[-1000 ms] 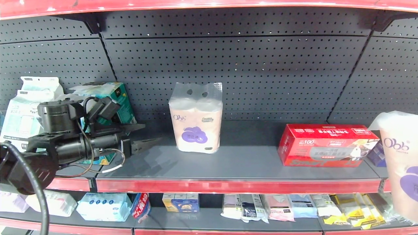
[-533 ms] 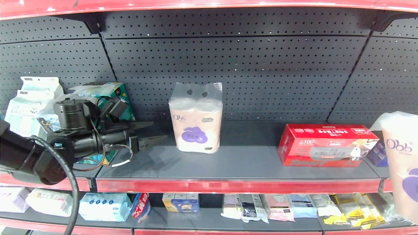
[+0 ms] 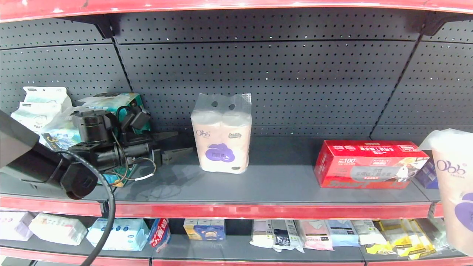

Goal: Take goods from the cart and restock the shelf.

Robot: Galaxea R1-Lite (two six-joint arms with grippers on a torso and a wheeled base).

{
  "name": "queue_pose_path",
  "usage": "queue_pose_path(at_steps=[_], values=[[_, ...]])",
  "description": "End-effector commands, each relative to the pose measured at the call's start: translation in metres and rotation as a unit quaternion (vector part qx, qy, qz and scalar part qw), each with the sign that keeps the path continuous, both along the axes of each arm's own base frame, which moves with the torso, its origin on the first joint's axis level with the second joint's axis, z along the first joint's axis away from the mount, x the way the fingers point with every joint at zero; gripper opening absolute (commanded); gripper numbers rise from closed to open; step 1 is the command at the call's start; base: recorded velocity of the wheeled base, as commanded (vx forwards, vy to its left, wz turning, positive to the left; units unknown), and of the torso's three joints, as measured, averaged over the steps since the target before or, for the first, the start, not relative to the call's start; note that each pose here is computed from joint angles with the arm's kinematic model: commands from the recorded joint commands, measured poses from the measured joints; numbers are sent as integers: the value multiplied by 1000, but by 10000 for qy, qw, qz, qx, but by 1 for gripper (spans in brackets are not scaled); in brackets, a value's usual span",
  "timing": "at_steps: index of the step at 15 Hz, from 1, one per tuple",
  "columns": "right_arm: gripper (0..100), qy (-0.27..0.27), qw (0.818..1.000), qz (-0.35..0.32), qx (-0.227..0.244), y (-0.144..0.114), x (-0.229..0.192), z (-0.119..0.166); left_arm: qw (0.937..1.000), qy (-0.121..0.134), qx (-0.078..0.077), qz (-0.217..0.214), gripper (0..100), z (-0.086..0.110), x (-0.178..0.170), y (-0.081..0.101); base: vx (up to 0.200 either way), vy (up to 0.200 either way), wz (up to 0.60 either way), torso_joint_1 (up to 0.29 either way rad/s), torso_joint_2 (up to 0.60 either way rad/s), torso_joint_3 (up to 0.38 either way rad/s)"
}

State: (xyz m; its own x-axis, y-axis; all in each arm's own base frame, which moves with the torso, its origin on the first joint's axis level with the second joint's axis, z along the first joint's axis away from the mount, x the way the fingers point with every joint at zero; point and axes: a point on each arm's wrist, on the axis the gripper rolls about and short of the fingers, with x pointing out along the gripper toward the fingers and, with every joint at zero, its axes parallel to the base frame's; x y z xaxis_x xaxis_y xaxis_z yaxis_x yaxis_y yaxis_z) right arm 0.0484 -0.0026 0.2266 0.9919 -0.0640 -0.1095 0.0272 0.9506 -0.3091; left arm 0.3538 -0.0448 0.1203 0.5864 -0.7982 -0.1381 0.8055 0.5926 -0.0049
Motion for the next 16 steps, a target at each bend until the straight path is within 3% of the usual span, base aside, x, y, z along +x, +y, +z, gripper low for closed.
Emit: queue_pose_path(at_steps=[1,12,16], values=[[0,11,10000,-8,-3,0,1,0,10000,25,-16,-76,100,-4,6,-1,0,0,0,0,0,0],[0,113,9999,-11,-37,0,1,-6,9993,-131,-69,-334,100,-11,35,-5,0,0,0,0,0,0],[0,136,9999,-11,-36,0,-1,-10,9980,-330,-105,-524,100,-9,51,-16,0,0,0,0,0,0]])
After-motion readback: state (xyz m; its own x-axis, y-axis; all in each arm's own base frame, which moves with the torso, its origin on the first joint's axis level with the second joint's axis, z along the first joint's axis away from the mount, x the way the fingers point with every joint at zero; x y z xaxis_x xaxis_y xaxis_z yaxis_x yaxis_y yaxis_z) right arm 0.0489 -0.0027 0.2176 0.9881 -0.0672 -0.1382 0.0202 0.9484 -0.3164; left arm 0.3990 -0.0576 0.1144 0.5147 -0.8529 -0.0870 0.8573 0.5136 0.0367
